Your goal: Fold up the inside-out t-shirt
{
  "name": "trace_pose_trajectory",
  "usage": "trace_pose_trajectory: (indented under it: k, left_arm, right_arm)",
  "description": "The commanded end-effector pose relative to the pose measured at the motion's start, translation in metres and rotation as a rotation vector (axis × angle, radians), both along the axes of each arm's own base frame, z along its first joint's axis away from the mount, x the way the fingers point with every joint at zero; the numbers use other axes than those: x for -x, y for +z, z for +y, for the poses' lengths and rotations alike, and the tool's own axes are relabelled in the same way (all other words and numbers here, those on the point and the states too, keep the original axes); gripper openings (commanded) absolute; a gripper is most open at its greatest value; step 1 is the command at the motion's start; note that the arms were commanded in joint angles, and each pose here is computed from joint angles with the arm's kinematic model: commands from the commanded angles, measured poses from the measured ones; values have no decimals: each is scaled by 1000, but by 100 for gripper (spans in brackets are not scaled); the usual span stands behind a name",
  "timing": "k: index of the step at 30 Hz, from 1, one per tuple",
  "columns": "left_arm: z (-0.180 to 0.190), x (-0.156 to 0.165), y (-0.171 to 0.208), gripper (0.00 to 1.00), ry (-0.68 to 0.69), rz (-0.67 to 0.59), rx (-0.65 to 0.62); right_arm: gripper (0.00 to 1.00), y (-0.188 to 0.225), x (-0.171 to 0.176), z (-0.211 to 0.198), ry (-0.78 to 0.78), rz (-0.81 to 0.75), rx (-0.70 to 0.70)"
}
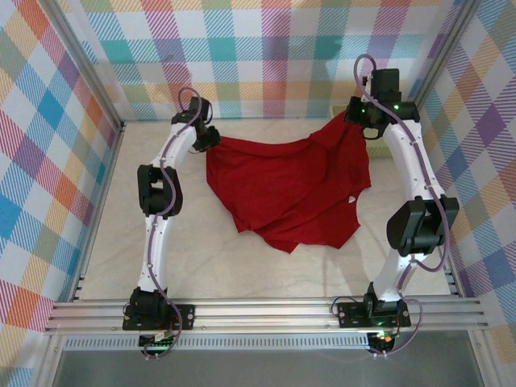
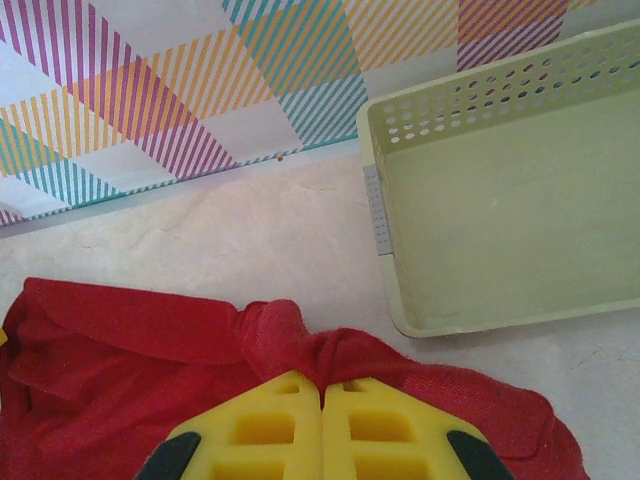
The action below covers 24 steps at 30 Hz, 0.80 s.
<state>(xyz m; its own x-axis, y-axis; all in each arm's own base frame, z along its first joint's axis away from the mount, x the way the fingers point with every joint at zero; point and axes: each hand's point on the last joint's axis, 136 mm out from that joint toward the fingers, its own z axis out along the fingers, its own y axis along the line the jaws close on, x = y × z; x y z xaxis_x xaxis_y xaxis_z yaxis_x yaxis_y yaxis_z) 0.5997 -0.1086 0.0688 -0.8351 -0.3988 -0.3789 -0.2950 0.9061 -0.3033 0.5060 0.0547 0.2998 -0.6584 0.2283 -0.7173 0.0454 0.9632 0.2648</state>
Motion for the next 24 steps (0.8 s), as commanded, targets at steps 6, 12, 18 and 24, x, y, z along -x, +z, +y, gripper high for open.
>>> trace_pose_trajectory:
  k: [6,12,18,24]
  left_arm:
    - [-2,17,-17,34,32,78,46]
    - [-6,15,-26,32,28,89,68]
    - [-10,15,-29,27,23,90,82]
    - [-9,11,-29,16,28,83,74]
  right_arm:
    - [0,17,7,2,9,-45,6]
    - [0,15,7,2,8,-44,8]
    - [0,13,7,1,7,-40,9]
    - [0,13,7,1,8,-38,8]
